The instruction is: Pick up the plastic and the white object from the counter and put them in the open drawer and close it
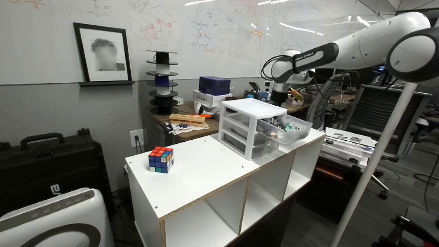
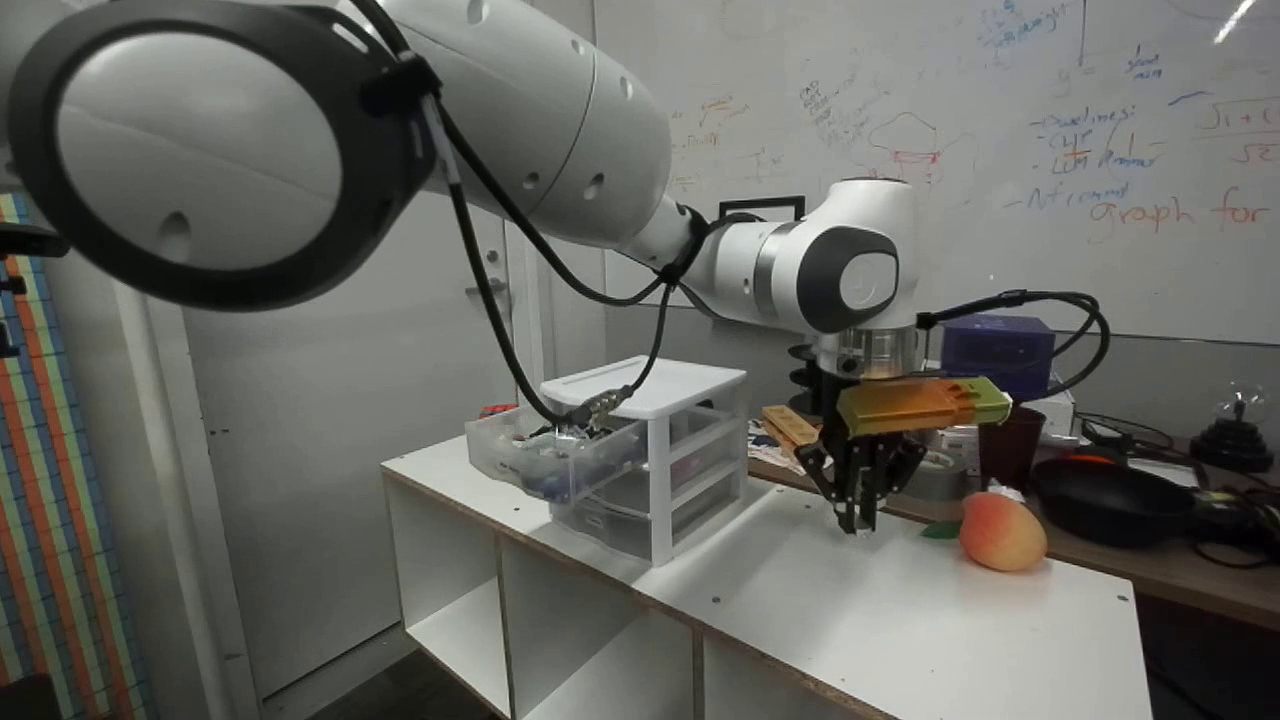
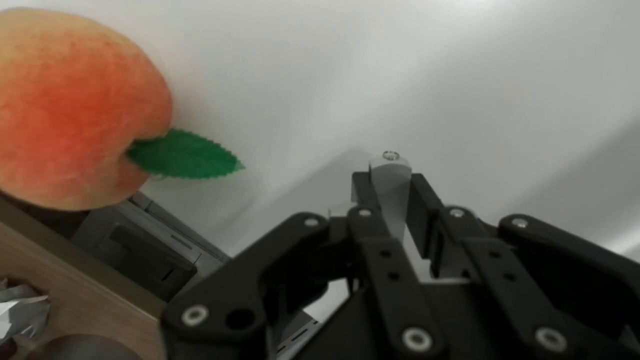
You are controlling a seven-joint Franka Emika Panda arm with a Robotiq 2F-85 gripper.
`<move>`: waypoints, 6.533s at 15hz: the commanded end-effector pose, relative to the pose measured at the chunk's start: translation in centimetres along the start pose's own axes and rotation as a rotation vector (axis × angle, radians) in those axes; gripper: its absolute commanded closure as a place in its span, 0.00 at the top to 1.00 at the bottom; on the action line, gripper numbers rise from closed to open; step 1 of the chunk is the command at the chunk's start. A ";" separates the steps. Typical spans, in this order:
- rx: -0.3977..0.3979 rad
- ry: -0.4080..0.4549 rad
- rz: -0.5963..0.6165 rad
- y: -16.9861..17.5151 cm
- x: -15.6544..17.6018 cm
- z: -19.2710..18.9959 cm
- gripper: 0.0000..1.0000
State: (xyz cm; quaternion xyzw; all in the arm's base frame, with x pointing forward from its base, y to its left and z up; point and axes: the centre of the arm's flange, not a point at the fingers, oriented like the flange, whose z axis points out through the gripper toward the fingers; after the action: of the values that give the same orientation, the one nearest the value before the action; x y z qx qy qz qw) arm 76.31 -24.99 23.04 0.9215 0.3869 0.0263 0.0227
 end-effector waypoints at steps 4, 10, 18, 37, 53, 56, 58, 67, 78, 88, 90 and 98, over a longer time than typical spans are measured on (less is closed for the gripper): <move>-0.093 0.034 0.025 -5.1 -0.6 -8.9 0.10; -0.137 0.020 0.060 -9.2 -0.7 -15.7 0.10; -0.174 -0.021 0.220 -16.5 -1.7 -22.6 0.10; -0.098 -0.059 0.050 -33.7 2.0 -15.7 0.10; -0.169 0.031 0.193 -35.8 1.9 -19.4 1.00; -0.119 -0.028 0.291 -37.9 0.5 -20.4 1.00; -0.062 -0.086 0.389 -39.3 -0.6 -20.6 1.00; 0.128 -0.183 0.799 -35.7 -2.3 -14.4 1.00; 0.035 -0.201 0.814 -33.1 0.2 -10.9 0.25; -0.203 0.020 0.749 -28.3 2.2 -10.2 0.00; -0.243 0.085 0.760 -26.6 2.3 -9.6 0.00; -0.220 0.149 0.766 -26.4 3.0 -10.6 0.00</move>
State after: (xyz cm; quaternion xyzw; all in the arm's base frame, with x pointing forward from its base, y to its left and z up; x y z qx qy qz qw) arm 57.46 -4.93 31.14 0.9895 0.0055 0.1126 0.0907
